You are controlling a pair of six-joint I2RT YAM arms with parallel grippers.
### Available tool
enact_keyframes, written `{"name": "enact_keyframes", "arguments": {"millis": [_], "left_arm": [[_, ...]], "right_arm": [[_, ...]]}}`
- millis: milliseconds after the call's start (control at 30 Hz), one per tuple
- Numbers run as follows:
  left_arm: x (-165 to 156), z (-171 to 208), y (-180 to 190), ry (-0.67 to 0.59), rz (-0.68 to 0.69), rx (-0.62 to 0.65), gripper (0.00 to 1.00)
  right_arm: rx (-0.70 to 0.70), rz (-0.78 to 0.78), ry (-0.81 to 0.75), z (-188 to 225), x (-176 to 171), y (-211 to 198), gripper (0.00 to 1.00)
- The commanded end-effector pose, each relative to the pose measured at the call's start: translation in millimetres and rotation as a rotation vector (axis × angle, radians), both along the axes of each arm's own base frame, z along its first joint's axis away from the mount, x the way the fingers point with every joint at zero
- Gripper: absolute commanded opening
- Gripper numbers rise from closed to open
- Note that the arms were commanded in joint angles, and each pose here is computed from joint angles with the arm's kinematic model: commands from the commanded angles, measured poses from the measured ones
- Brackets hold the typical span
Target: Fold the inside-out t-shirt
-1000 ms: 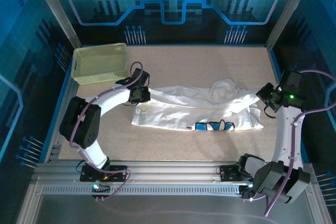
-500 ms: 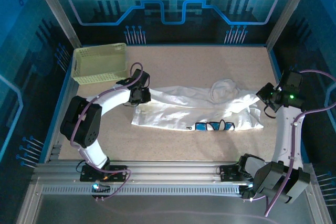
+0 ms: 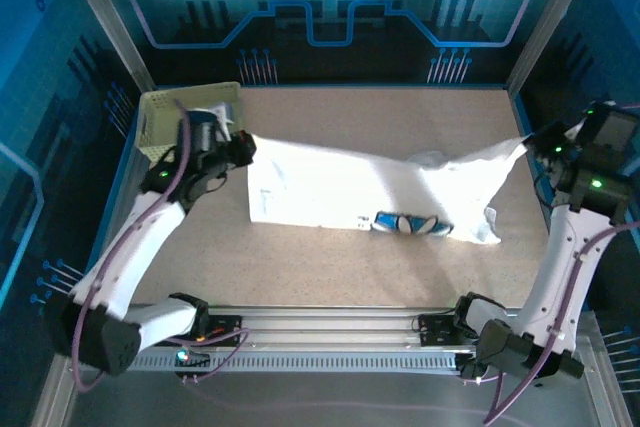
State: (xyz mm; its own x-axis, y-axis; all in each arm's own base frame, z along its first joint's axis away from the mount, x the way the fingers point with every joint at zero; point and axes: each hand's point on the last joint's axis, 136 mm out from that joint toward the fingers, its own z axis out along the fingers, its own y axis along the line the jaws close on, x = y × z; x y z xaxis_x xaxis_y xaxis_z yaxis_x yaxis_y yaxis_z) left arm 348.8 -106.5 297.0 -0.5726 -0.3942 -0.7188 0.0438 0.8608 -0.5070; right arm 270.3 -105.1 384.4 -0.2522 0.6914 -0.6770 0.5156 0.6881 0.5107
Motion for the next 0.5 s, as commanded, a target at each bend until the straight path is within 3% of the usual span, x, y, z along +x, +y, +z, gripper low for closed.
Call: {"name": "enact_keyframes", "arguments": {"millis": [0, 233, 467], "left_arm": [[-20, 72, -8, -0.188, -0.097, -0.051, 0.00], [-85, 186, 2, -0.554, -0.131, -0.110, 0.00], [-152, 242, 13, -0.792, -0.159, -0.115, 0.00]], "right_arm": [[0.017, -0.032, -0.118, 56, -20, 2, 0.00], [-0.131, -0.101, -0.388, 177, -79, 20, 0.00], [-0.403, -0.230, -0.676, 264, -164, 48, 0.00]]}}
